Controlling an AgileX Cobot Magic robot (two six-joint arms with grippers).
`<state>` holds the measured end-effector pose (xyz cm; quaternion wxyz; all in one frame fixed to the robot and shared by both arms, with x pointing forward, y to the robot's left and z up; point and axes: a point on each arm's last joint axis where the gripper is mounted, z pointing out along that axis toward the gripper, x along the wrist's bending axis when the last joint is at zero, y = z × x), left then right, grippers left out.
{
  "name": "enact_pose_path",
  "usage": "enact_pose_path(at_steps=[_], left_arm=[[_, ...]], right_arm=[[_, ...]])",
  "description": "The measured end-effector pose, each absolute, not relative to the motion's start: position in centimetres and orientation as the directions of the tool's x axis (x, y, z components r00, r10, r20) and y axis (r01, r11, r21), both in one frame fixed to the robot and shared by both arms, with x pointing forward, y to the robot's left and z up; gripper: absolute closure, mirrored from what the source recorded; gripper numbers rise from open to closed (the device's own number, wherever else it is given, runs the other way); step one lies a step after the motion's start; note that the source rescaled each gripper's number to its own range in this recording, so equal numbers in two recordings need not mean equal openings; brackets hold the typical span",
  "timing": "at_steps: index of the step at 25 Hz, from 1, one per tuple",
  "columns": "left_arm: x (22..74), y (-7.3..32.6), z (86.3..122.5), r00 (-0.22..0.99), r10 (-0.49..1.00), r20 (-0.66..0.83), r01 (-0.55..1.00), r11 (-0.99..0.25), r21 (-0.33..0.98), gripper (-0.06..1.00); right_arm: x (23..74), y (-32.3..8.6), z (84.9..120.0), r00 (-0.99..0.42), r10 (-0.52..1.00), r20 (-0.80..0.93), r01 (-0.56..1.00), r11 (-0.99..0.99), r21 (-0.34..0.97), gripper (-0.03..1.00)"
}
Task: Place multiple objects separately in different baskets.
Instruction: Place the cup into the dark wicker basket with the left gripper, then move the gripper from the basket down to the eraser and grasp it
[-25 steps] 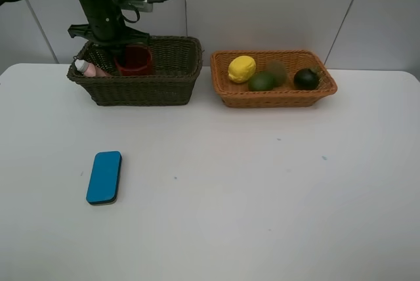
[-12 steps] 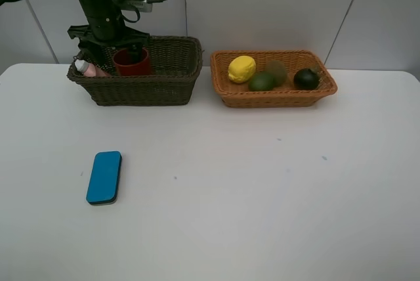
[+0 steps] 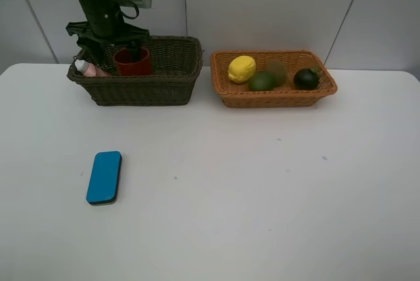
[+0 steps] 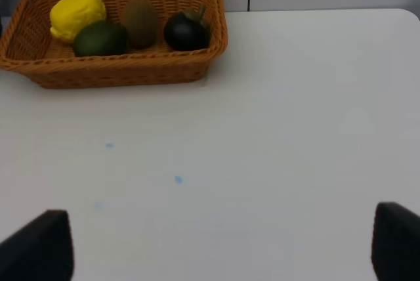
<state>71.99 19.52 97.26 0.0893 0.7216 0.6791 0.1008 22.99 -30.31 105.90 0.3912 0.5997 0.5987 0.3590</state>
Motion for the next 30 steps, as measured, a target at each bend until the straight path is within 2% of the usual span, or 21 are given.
enact_pose_path(at_steps=[12, 19, 24, 30], left_arm=[[68.7, 20.3, 107.4, 0.05, 0.999, -0.008, 0.918, -0.043, 0.395, -0.05], [66.6, 19.7, 111.7, 0.091, 0.996, -0.023, 0.877, -0.069, 0.476, -0.05], [64.3, 17.9, 112.4, 0.141, 0.988, -0.06, 0.879, -0.098, 0.466, -0.05], [59.4, 17.3, 111.4, 0.119, 0.989, -0.082, 0.925, -0.081, 0.371, -0.05]], right_arm=[[23.0, -30.3, 105.9, 0.025, 0.999, -0.038, 0.437, 0.023, 0.899, -0.03], [23.0, -30.3, 105.9, 0.025, 0.999, -0.038, 0.437, 0.023, 0.899, -0.03], [23.0, -30.3, 105.9, 0.025, 0.999, -0.038, 0.437, 0.023, 0.899, -0.03], [23.0, -30.3, 105.9, 0.025, 0.999, -0.038, 0.437, 0.023, 0.899, -0.03]])
